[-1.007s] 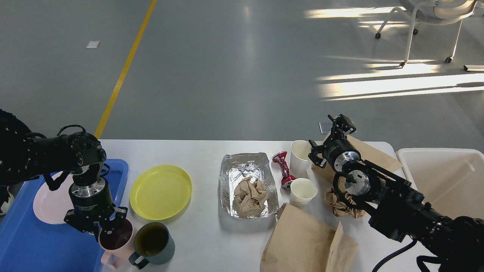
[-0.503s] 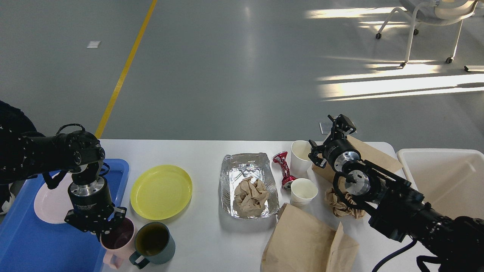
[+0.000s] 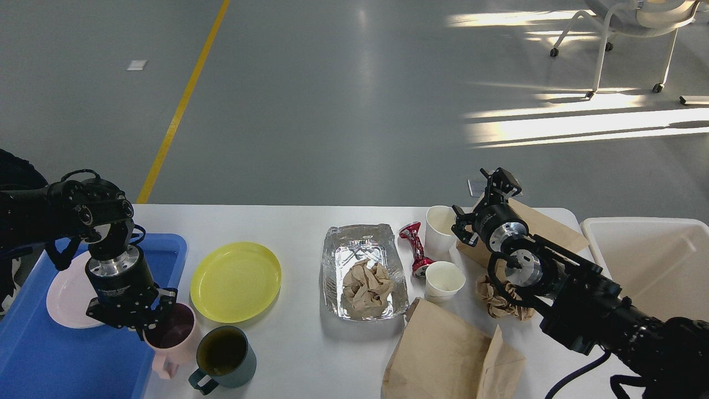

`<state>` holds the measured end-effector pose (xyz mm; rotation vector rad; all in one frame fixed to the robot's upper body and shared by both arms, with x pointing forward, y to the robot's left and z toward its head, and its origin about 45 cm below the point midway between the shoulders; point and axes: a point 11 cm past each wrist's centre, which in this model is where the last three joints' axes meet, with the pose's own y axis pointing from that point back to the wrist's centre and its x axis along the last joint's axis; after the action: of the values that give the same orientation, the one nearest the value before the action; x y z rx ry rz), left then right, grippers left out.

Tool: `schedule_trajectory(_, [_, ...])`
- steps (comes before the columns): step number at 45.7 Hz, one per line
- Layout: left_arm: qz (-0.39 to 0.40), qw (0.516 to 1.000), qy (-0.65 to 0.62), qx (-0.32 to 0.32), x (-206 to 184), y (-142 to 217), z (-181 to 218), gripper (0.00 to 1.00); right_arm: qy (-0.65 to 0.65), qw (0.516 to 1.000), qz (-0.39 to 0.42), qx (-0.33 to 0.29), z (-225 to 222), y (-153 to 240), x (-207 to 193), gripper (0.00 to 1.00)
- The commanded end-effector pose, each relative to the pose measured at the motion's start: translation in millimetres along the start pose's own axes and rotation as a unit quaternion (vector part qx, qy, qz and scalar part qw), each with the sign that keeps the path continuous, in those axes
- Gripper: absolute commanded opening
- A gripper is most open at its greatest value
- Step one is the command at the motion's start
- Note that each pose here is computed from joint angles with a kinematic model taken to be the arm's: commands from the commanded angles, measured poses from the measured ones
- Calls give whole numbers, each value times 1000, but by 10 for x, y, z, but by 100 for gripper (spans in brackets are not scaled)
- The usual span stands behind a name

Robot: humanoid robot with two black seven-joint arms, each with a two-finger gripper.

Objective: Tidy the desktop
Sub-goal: 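Lower the left gripper onto the pink mug and grasp it, then carry the pink mug onto the blue tray and release it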

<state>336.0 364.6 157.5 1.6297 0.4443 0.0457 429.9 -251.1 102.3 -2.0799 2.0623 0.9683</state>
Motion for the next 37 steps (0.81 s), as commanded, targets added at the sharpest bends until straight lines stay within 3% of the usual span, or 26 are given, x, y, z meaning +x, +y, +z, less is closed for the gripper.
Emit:
schedule_trajectory(1, [-7,1000,2,0,-37,3,-7,0,0,1000,0,0,-1,0,-1,100])
schedule_trajectory(20, [1,1000,8,-27,-23,149,28,0,0,1000,0,0,-1,0,-1,100])
schedule_trajectory(30, [36,997,42,-53,86,479,-205,0,0,1000,0,0,-1,0,0,100])
schedule_trajectory(37, [37,995,73,-60,49,522,-485,0,0,1000,0,0,-1,0,-1,100])
